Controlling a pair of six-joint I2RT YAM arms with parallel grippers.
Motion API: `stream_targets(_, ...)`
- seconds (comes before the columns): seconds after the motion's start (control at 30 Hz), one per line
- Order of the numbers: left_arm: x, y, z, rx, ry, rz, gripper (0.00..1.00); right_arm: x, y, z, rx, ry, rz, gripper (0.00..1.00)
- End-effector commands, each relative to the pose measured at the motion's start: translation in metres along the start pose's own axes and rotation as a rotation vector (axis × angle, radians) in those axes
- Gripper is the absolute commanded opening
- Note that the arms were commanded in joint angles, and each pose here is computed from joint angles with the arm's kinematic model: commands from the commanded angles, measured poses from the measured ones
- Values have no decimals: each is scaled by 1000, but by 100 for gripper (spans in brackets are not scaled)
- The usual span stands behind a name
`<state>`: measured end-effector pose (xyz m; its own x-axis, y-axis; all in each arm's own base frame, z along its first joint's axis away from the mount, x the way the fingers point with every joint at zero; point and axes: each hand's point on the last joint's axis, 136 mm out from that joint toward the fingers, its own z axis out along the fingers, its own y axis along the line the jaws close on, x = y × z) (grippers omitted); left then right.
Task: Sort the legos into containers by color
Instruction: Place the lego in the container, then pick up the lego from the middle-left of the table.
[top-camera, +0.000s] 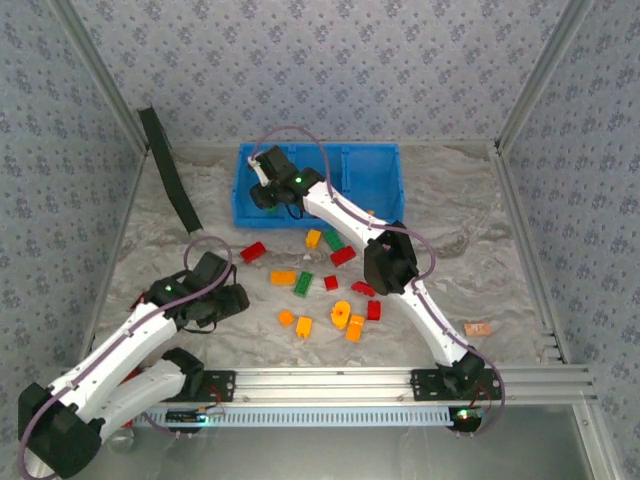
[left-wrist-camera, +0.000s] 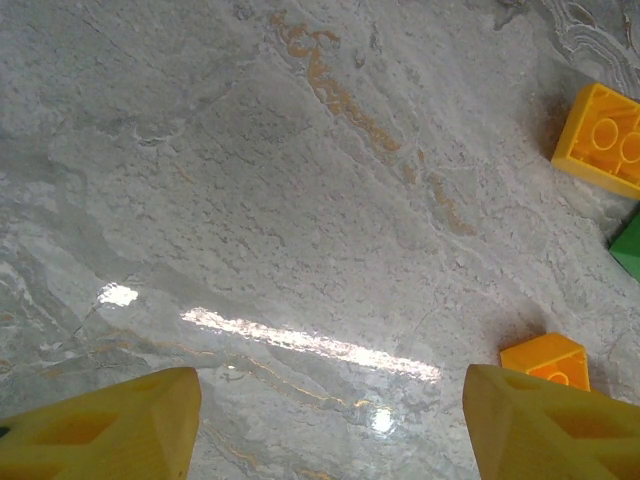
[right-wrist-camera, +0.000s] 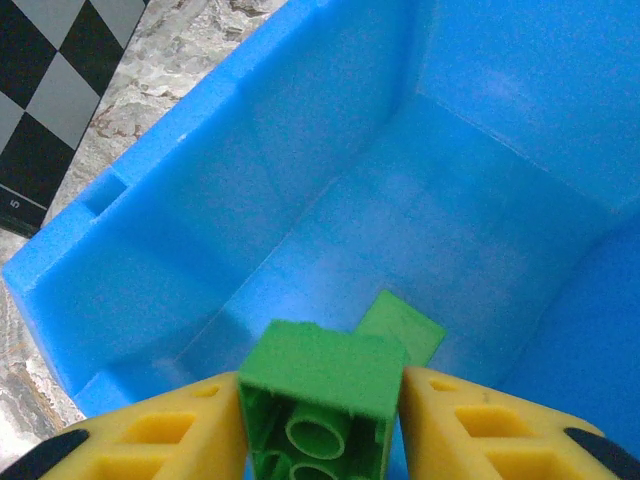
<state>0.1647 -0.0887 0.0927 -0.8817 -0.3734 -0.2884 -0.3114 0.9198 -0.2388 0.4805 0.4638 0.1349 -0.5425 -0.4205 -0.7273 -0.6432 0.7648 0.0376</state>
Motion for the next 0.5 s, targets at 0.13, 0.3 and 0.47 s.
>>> stream_targets(0.13,-11,-11,-6,35,-34,20,71,-1,9,0,-22,0,-40,45)
stream_targets(0.3,-36,-26,-17,21,-93,146,74,-21,35,-30,-97,-59,-72,46)
stream_targets(0.47,-74,-51,-24,3,-129,328,77,-19,38,-76,-84,-54,-118,48)
